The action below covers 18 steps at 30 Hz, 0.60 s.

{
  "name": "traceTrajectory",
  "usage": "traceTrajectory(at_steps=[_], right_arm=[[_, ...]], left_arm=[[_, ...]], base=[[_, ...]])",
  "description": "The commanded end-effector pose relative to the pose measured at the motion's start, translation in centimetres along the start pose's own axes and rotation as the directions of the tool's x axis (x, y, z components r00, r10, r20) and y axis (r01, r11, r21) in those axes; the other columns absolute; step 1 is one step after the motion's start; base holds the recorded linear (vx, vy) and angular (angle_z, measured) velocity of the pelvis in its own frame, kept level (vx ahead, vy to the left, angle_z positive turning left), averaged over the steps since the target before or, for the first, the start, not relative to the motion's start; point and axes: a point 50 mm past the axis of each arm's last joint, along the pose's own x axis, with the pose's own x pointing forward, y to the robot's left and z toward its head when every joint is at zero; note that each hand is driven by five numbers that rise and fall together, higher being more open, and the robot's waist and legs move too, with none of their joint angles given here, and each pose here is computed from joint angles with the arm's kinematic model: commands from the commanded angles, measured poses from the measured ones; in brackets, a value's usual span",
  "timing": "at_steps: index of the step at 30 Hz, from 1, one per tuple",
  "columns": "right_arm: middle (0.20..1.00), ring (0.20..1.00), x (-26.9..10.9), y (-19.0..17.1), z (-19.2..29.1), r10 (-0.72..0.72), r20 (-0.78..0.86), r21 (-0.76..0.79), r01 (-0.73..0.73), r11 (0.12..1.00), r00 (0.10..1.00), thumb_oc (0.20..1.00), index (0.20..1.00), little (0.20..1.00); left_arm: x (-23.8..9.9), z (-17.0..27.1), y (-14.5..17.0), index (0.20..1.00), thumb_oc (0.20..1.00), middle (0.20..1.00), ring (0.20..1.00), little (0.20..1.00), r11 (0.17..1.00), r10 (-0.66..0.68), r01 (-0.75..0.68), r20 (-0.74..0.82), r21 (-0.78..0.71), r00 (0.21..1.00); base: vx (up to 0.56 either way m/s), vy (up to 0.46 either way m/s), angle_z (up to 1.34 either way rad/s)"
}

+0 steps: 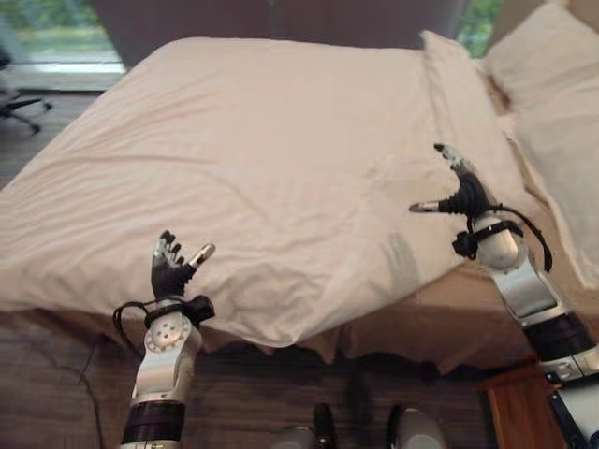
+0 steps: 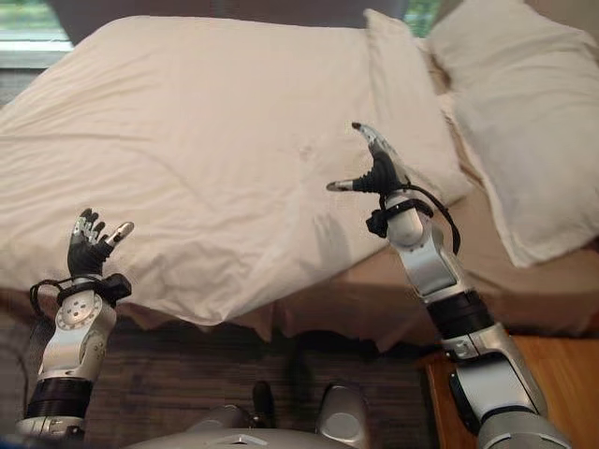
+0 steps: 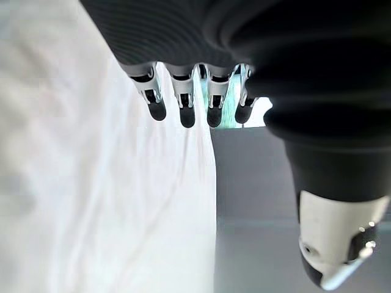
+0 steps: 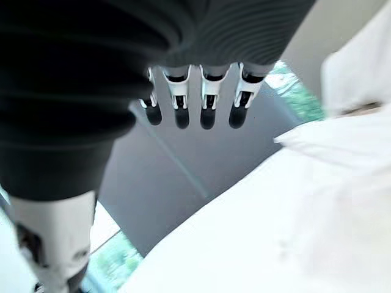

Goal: Making the bed.

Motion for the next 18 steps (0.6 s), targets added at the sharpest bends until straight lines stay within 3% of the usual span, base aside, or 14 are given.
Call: traceTrajectory(at_steps=[1,3,8,14,18], right_arm=[[1.0,1.0,1.8,-1.8,1.3,-0.11,0.05,-0.062,0.113,0.992,0.993,1.0,1.0,1.0],[1.0,1.0,2.7,-1.9,1.8,-0.122,0.055,-0.092,0.126,0.988,0.991,1.0,1.0,1.0],[1.0,1.0,3.2,-1.4,-0.8,-0.095,-0.08,-0.052,0.091,0.994,0.992,1.0,1.0,1.0],[1.0,1.0,5.0,-3.3,-0.9,-0.131,-0.114,-0.15,0.114,0.982,0.985,1.0,1.0,1.0],[1.0,1.0,7.3,-4.3,-0.2,-0.143,-0.15,-0.226,0.107,0.968,0.978,1.0,1.0,1.0]], left_arm=[[0.7,3.1,0.4,1.0,1.0,1.0,1.0,1.0,0.997,-0.065,0.059,0.133,0.051,0.989],[0.6,2.7,0.9,1.0,1.0,1.0,1.0,1.0,0.995,-0.064,0.054,0.118,0.084,0.991],[0.6,1.2,0.8,1.0,1.0,1.0,1.0,1.0,0.998,-0.048,0.045,0.057,0.041,0.997],[2.4,1.6,0.6,1.0,1.0,1.0,1.0,1.0,0.999,-0.033,0.031,0.047,0.043,0.998],[5.1,3.1,-1.3,1.0,1.0,1.0,1.0,1.0,0.998,-0.045,0.043,0.056,0.046,0.997]], base=[[0.18,-0.19,1.31],[0.17,-0.138,1.44],[0.15,-0.132,0.19],[0.03,-0.101,0.15],[0.02,-0.138,0.23]])
